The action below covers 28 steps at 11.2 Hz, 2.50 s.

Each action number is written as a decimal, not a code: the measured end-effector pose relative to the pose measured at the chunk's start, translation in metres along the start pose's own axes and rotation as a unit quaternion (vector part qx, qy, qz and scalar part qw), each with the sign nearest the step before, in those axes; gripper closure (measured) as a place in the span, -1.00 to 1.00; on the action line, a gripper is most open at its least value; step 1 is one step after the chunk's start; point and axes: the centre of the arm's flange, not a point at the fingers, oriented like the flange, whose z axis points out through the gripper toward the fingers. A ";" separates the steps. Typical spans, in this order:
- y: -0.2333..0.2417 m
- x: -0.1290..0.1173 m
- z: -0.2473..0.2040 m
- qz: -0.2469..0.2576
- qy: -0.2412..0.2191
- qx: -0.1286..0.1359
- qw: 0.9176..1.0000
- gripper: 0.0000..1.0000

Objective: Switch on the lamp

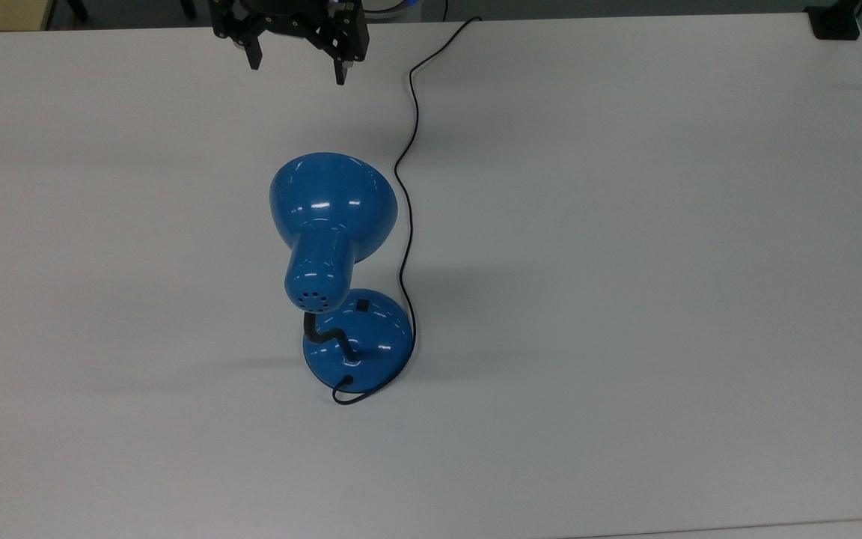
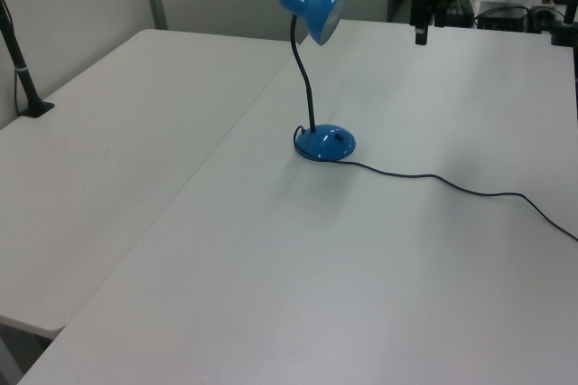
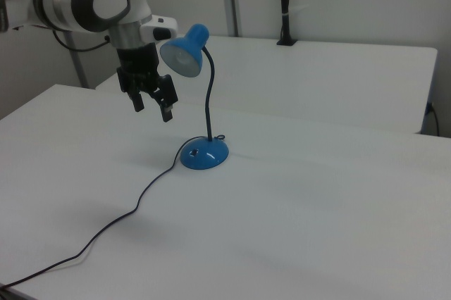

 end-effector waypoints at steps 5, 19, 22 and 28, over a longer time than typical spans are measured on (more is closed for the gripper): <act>-0.008 0.006 0.007 -0.006 -0.005 -0.004 1.000 -1.00; -0.033 0.043 0.049 -0.063 0.050 0.000 0.997 0.03; -0.072 0.065 0.113 -0.076 0.115 0.014 0.990 0.98; -0.084 0.080 0.189 -0.048 0.180 0.024 0.982 0.98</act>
